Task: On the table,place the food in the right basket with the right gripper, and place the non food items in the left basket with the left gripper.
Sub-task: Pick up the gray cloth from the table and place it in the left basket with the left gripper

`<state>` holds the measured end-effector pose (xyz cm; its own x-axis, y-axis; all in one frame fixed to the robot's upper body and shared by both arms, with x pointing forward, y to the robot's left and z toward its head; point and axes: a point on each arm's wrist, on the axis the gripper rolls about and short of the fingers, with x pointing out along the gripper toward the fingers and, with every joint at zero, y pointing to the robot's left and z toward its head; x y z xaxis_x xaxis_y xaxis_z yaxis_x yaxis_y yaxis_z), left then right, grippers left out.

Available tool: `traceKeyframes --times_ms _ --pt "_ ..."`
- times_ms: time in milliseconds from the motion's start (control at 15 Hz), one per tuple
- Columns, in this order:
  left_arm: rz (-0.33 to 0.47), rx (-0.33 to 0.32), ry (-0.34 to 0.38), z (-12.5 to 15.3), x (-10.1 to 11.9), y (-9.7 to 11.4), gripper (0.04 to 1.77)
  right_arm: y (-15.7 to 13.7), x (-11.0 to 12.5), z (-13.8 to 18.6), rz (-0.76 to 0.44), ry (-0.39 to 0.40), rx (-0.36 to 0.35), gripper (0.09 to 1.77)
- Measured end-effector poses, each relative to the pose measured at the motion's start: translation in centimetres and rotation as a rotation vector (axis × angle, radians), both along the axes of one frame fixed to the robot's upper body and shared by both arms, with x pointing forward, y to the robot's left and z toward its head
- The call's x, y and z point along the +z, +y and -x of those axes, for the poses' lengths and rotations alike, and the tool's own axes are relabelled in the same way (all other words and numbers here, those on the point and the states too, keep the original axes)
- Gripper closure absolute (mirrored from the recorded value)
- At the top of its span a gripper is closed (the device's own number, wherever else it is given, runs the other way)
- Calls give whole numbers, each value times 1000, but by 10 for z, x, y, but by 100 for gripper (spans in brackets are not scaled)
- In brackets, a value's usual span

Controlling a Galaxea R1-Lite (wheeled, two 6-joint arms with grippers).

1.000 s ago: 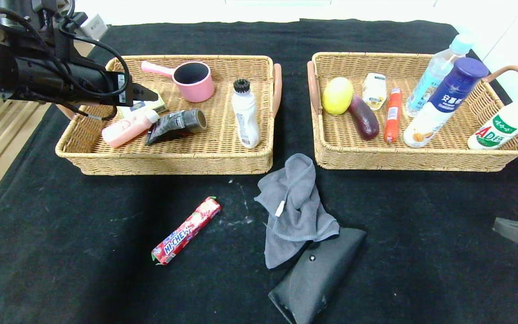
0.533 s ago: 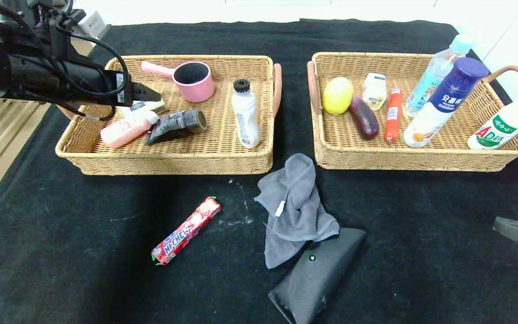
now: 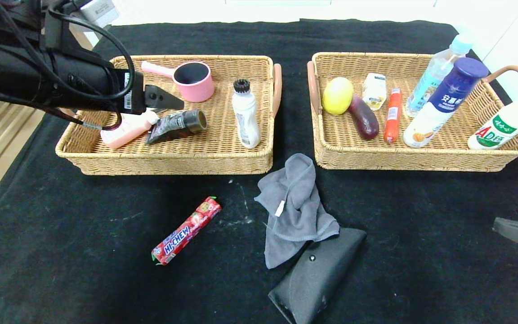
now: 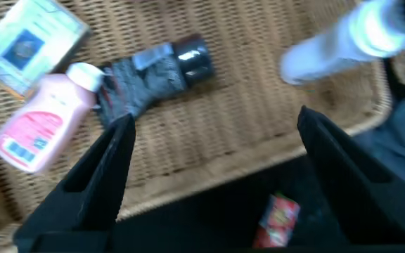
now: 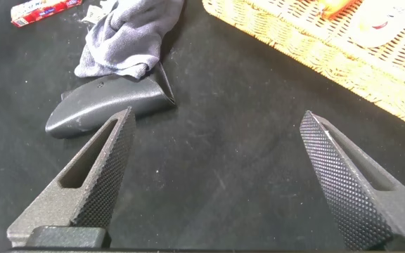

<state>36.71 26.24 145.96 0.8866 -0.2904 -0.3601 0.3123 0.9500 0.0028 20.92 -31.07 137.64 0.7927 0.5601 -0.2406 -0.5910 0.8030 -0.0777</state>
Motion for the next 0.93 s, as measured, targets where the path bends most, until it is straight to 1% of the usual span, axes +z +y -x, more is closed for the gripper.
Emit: traceKeyframes --times_ms 267,400,600,800,867,933 --pt "1 -107 16 31 -1 -25 12 0 0 0 0 0 0 15" --pt "-9 -146 30 42 -5 -37 12 0 0 0 0 0 0 15" --pt "-5 -206 69 57 -16 -58 11 0 0 0 0 0 0 15" --pt "-16 -251 105 68 -26 -78 11 0 0 0 0 0 0 15" --pt "-8 -262 112 70 -29 -85 11 0 0 0 0 -1 -1 15" --pt "0 -272 104 72 -31 -93 11 0 0 0 0 -2 0 15"
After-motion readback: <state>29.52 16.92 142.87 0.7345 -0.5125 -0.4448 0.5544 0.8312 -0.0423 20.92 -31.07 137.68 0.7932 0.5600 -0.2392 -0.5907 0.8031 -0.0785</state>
